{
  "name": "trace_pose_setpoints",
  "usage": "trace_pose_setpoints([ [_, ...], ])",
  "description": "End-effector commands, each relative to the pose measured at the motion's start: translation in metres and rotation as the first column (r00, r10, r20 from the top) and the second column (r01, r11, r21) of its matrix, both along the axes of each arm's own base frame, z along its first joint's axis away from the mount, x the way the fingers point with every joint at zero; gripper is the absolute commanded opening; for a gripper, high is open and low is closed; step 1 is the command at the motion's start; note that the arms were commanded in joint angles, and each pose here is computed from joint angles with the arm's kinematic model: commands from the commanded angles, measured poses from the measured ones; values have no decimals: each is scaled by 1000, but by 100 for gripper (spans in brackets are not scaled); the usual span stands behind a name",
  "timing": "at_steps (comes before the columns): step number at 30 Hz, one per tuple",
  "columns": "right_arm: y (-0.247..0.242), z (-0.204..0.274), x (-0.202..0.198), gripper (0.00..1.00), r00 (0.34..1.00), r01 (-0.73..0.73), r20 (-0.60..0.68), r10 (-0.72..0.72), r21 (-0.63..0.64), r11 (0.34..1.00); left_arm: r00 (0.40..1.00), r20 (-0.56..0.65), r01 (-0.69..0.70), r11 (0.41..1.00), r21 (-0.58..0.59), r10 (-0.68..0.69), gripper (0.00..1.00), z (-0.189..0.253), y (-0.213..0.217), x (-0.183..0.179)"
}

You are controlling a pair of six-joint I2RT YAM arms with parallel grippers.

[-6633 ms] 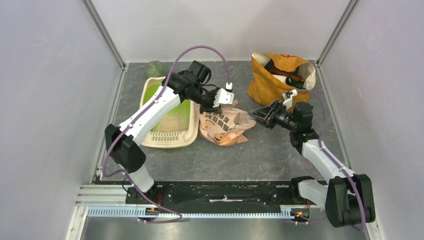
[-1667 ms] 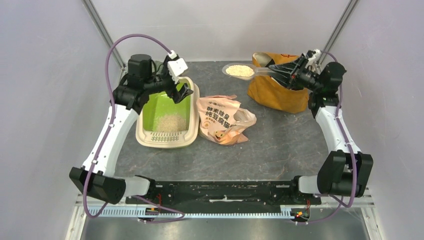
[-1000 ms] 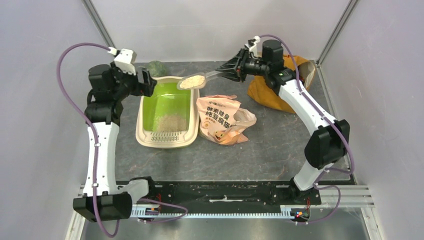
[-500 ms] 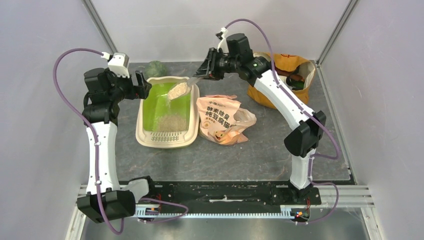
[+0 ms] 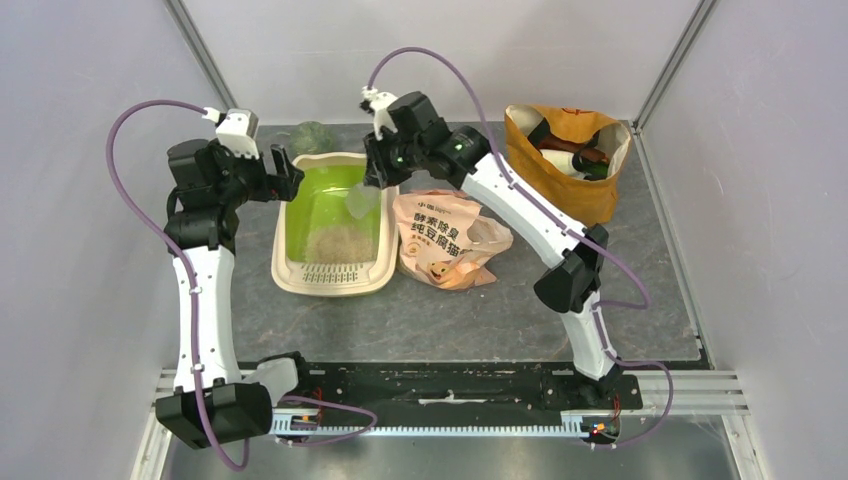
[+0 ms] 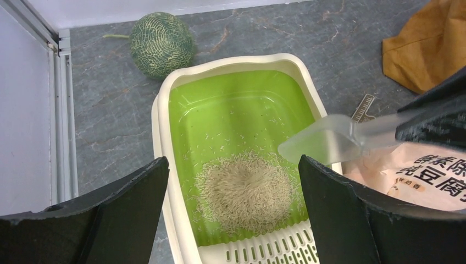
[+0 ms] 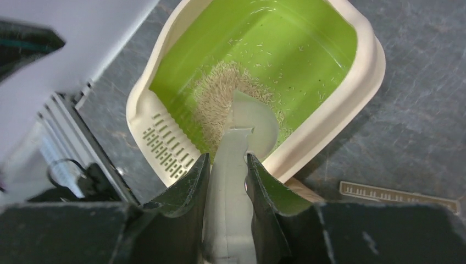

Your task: Fill the litter box with clean litter

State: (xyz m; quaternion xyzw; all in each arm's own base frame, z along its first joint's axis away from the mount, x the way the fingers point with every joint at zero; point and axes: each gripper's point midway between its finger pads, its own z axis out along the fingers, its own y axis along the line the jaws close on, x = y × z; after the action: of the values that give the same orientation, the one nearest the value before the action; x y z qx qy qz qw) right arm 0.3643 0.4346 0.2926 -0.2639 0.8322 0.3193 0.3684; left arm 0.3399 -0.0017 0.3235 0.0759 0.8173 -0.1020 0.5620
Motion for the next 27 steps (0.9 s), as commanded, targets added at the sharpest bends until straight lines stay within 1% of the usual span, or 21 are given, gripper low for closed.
trace_pose_setpoints([
  [1, 10, 29, -9, 0, 953, -110, 270, 135, -105, 988, 999, 28, 23, 1000, 13, -23, 95, 6, -2, -5],
  [6, 14, 60, -19, 0, 943, -146, 300, 145, -17, 989, 999, 39, 35, 999, 6, -35, 95, 11, -5, -5],
  [8, 8, 80, -19, 0, 954, -139, 275, 116, 66, 988, 998, 42, 54, 999, -4, -54, 95, 14, -8, -5],
  [9, 3, 91, -20, 0, 967, -134, 236, 101, 132, 982, 996, 44, 77, 997, -15, -76, 95, 15, -13, -6],
  [10, -7, 104, -12, 0, 976, -115, 204, 72, 203, 972, 994, 48, 97, 995, -26, -95, 95, 16, -16, -7],
  [11, -19, 117, -6, 0, 989, -94, 139, 54, 301, 949, 992, 53, 120, 992, -40, -118, 95, 18, -21, -8],
  [12, -31, 130, 4, 0, 995, -83, 87, 52, 409, 909, 988, 60, 144, 988, -56, -141, 95, 20, -26, -9],
  [13, -50, 153, 12, 0, 998, -61, 44, 45, 524, 849, 985, 64, 165, 984, -72, -161, 95, 22, -30, -10],
  [14, -66, 159, 18, 0, 1000, -13, -16, 27, 580, 814, 981, 72, 187, 979, -80, -182, 95, 24, -34, -11],
  [15, -90, 173, 24, 0, 1000, 17, -29, 0, 616, 788, 978, 81, 201, 976, -88, -194, 95, 28, -37, -11],
  [16, -108, 181, 23, 0, 999, 32, -45, -5, 637, 770, 975, 87, 214, 972, -94, -206, 95, 30, -39, -12],
  [17, -133, 193, 23, 0, 998, 55, -37, -41, 654, 755, 973, 95, 222, 971, -95, -213, 95, 34, -40, -12],
  [21, -236, 213, 12, 0, 974, 204, -73, -212, 686, 699, 962, 116, 259, 961, -102, -247, 95, 45, -46, -11],
  [22, -264, 217, 1, 0, 964, 236, -77, -255, 694, 680, 959, 120, 268, 958, -106, -255, 95, 48, -48, -11],
  [23, -293, 214, -1, 0, 947, 286, -97, -307, 691, 664, 958, 124, 273, 956, -106, -260, 95, 51, -49, -9],
  [24, -313, 206, -12, 0, 935, 325, -132, -328, 685, 652, 955, 126, 283, 953, -104, -270, 95, 53, -51, -8],
  [26, -346, 187, -32, 0, 919, 378, -191, -345, 673, 636, 948, 122, 305, 949, -84, -294, 95, 54, -57, -6],
  [27, -355, 172, -44, 0, 917, 390, -214, -337, 658, 644, 943, 114, 321, 945, -70, -312, 95, 52, -61, -5],
])
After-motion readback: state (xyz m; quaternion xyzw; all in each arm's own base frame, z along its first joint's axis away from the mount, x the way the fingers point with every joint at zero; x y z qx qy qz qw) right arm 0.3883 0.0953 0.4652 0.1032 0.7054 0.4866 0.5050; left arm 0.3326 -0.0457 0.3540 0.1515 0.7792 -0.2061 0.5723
